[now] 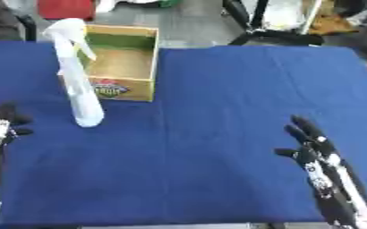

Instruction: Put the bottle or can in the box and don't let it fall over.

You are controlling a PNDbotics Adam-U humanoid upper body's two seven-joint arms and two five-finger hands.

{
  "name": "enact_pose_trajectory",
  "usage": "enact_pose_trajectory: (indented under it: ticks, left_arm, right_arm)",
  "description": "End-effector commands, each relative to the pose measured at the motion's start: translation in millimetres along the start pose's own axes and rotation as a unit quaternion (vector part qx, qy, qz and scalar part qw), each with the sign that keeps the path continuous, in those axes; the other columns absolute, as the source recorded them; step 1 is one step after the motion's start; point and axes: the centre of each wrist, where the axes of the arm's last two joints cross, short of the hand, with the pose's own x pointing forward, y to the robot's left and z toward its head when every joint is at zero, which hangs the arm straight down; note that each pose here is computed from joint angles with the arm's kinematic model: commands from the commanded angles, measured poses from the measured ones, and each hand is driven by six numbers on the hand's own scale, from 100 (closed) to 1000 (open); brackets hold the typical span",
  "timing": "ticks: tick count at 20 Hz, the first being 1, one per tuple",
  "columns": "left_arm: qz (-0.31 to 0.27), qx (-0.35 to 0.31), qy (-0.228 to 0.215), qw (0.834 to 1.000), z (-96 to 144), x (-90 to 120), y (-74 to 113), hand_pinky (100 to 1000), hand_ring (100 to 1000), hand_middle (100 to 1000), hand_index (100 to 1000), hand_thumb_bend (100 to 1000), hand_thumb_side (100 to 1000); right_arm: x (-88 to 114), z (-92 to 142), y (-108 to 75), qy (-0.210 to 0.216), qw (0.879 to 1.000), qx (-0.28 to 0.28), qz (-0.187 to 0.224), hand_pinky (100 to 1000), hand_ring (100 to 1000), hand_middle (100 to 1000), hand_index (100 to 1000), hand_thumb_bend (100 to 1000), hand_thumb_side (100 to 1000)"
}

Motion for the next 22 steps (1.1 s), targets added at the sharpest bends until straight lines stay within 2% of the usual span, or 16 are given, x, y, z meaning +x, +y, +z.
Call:
enact_pose_trajectory:
  ticks: [1,2,3,7,11,14,16,19,22]
  left_arm:
    - [-0.002,0.002,-0.017,1.0,-4.2,8.8,1.7,602,657,542,816,465,733]
    - [-0.003,0.002,-0.019,1.0,-4.8,9.7,2.3,602,657,543,817,465,781]
    - [-0.005,0.004,-0.022,1.0,-5.7,11.2,3.6,602,658,542,817,468,731]
    - [-0.031,0.015,-0.055,0.998,-14.6,28.4,18.9,606,660,546,820,479,727]
    - [-0.087,0.018,-0.14,0.986,-32.7,72.7,37.2,620,669,556,827,491,717]
    - [-0.136,-0.009,-0.223,0.965,-45.5,117.4,39.6,648,684,575,835,495,715]
    - [-0.172,-0.033,-0.26,0.949,-52.4,144.0,38.0,666,693,587,840,493,720]
    - [-0.234,-0.069,-0.287,0.926,-66.0,169.7,37.0,689,701,600,847,493,727]
    - [-0.302,-0.106,-0.288,0.902,-84.3,181.1,37.0,738,718,635,862,495,761]
  right_arm:
    - [4.6,-2.8,-1.1,-0.011,1.0,0.002,0.003,755,1000,1000,1000,100,667]
    - [4.6,-2.8,-1.2,-0.01,1.0,0.003,0.003,755,1000,1000,1000,100,667]
    - [4.5,-2.7,-1.2,-0.01,1.0,0.003,0.003,755,1000,1000,1000,100,668]
    - [4.0,-1.6,-2.2,-0.007,1.0,0.001,0.005,755,1000,1000,1000,100,668]
    - [3.6,0.4,-4.5,-0.002,1.0,0.001,0.011,755,1000,1000,1000,100,669]
    - [2.8,2.6,-6.0,0.005,1.0,0.002,0.016,755,1000,1000,1000,100,672]
    - [2.4,3.9,-6.9,0.008,1.0,0.002,0.018,756,1000,1000,1000,100,673]
    - [1.7,5.8,-7.3,0.013,1.0,0.005,0.02,756,1000,1000,1000,100,675]
    - [1.5,6.3,-7.1,0.015,1.0,0.01,0.021,756,1000,1000,1000,100,677]
